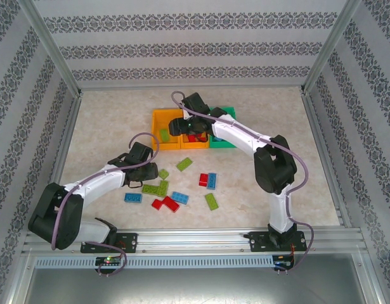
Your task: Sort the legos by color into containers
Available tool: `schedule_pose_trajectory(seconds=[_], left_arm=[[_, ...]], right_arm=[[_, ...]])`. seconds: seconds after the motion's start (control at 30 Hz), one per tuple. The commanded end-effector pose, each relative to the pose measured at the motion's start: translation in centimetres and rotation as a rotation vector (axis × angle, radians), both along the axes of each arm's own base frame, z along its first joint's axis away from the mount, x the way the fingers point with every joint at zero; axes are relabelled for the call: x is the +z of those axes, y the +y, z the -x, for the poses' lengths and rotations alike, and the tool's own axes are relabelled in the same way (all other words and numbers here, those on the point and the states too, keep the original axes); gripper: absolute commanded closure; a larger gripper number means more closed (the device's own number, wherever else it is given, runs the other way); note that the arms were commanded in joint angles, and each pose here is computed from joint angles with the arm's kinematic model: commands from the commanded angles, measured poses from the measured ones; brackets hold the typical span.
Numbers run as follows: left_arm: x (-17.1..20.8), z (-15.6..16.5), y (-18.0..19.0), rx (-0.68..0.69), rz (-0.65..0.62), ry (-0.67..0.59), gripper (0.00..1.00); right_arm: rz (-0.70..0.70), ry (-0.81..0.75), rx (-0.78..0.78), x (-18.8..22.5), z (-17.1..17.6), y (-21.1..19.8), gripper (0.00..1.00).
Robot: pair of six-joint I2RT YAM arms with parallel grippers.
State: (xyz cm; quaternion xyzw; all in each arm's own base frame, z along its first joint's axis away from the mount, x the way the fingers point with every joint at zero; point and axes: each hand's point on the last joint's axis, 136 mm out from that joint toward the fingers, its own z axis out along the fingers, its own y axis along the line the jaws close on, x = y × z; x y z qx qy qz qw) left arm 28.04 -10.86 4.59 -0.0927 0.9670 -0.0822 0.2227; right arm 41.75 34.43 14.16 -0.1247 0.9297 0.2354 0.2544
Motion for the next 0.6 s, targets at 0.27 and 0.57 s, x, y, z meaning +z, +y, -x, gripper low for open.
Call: schedule_pose_trajectory(seconds=[0.27, 0.57], left_arm=[[-0.2, 0.4, -0.3, -0.047, 0.005, 0.004, 0.47], [-1.3, -0.3, -0.8, -0.062, 0.006, 0.023, 0.48]], right_arm=[[0.093, -0.069, -0.022, 0.9, 4.2, -4.7, 0.29], [0.184, -0.056, -0.035, -0.3, 10.2, -9.2, 0.28]])
